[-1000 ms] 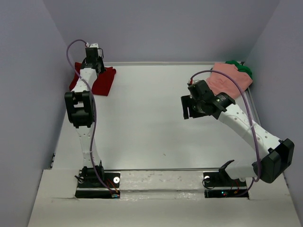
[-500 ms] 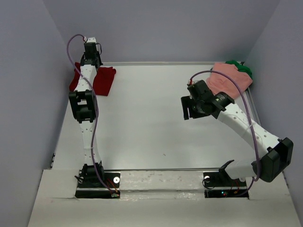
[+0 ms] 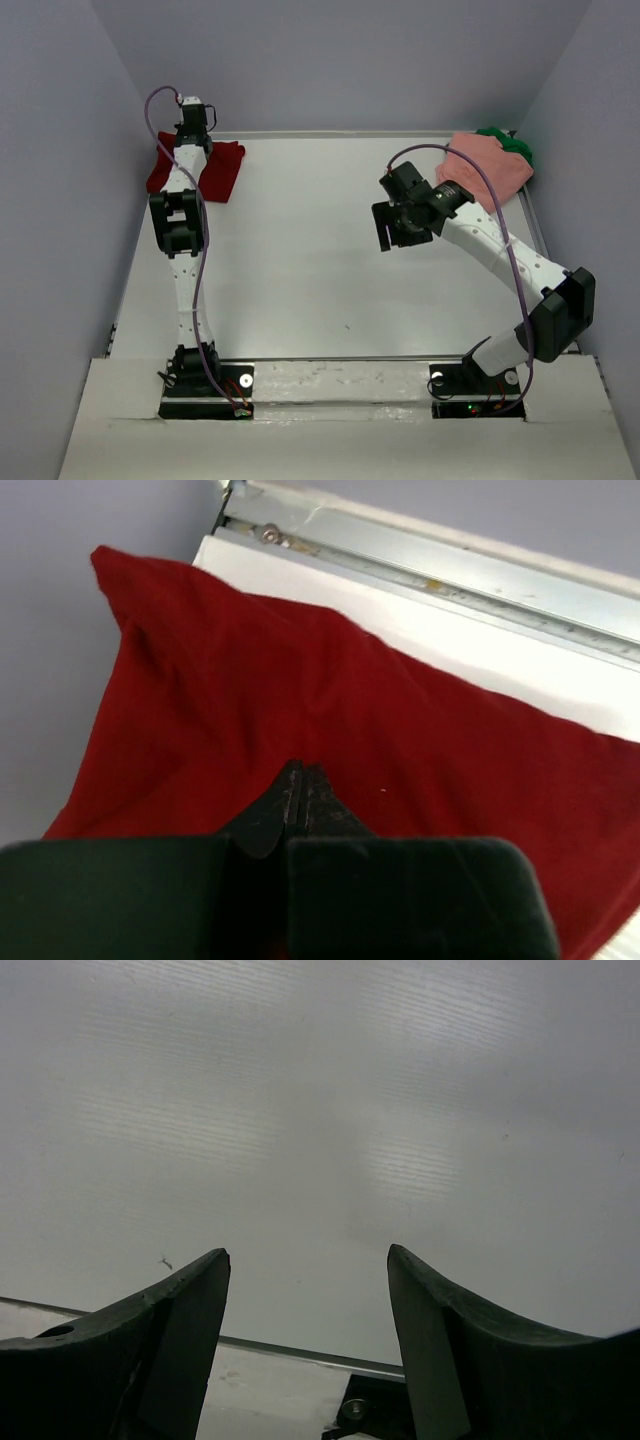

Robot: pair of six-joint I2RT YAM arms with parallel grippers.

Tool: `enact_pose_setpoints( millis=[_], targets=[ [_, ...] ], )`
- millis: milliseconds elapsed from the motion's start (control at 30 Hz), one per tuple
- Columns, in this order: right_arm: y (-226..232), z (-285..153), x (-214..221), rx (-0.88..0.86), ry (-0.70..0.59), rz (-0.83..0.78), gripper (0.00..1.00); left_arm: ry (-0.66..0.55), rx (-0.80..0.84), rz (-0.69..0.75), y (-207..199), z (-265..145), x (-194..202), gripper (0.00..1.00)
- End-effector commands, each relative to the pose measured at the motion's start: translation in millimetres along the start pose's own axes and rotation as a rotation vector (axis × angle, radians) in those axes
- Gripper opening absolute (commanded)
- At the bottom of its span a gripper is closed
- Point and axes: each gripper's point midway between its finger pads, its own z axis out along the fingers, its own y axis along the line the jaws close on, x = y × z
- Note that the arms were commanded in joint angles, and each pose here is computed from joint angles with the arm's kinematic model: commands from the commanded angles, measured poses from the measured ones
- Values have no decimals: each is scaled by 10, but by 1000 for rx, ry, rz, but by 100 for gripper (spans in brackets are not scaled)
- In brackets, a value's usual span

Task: Fold and stack the t-shirts
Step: Neatly place the folded tshirt to the corner

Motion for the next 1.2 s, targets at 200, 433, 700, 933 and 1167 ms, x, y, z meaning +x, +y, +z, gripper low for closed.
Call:
enact_pose_setpoints(
  millis=[200,433,700,933,1167],
  targets=[
    [323,-143,-76,-25,18,-28,69,-22,-159,-51,641,56,-159,0],
    [452,-194,-89,-3,21,-49,69,-57,-162,-57,699,46,-290,0],
    [442,-208,-42,5,24,-54,69,-113,-138,-7,677,65,-366,0],
    [419,-217,-55,14,20,-66,69,-217,-59,-28,586,125,-614,0],
    [398,-177,-4,21,29,-71,70,-339,-23,-59,561,113,-897,0]
  ],
)
